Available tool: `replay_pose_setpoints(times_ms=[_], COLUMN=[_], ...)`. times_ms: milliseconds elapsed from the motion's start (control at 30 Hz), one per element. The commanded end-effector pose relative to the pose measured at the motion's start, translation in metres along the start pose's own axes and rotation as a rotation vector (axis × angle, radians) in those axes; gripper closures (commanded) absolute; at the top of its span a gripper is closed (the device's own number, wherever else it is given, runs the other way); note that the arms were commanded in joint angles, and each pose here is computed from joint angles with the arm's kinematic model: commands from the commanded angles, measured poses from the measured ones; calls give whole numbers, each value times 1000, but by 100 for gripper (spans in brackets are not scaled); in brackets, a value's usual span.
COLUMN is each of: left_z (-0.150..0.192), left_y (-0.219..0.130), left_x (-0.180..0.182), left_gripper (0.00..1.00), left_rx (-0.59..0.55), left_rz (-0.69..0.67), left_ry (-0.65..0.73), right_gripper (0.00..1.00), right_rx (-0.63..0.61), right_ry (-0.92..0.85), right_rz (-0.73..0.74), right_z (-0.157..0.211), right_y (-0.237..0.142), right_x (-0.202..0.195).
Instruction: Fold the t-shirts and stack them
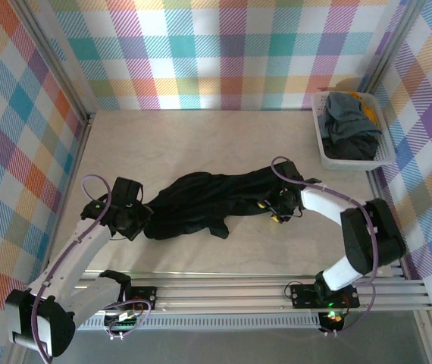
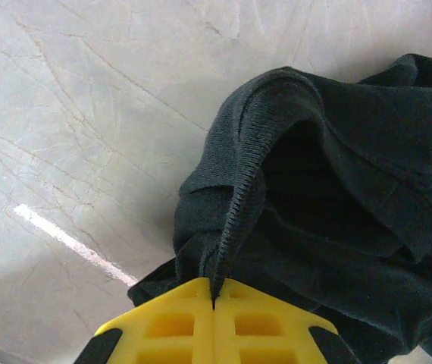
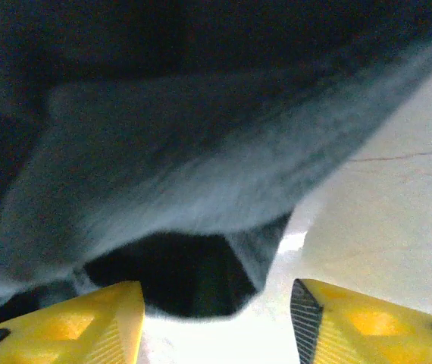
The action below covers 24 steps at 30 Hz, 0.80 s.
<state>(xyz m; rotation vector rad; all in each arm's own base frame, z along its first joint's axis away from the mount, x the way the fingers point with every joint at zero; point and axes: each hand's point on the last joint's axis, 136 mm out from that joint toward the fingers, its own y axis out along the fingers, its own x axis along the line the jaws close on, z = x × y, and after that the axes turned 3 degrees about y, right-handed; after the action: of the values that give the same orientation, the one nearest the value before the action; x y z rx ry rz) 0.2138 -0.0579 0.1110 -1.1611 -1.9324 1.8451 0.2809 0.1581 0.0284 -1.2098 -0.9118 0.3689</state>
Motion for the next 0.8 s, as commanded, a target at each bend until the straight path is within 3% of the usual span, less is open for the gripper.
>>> replay_pose_setpoints(times_ms=[0, 33, 167, 300, 500, 767], left_z=[0, 0, -5, -28, -86, -146], left_y=[2, 2, -6, -39, -111, -221], left_x=[-2, -3, -22, -68, -138, -183], left_gripper=[100, 100, 100, 100, 100, 100], left_rx=[7, 8, -1, -68, -211, -421], left_rz=[19, 25, 100, 256, 499, 782], left_ry=[7, 9, 20, 12, -49, -148], right_gripper=[52, 56, 100, 100, 100, 100], right_rx=[44, 46, -41, -210, -450, -748], right_ry=[112, 120, 52, -133, -267, -391], right_rz=[-53, -54, -84, -180, -358, -582], right_z=[2, 1, -16, -43, -83, -94], right_y=[8, 9, -12, -75, -182, -318], right_x=[19, 20, 43, 91, 147, 182])
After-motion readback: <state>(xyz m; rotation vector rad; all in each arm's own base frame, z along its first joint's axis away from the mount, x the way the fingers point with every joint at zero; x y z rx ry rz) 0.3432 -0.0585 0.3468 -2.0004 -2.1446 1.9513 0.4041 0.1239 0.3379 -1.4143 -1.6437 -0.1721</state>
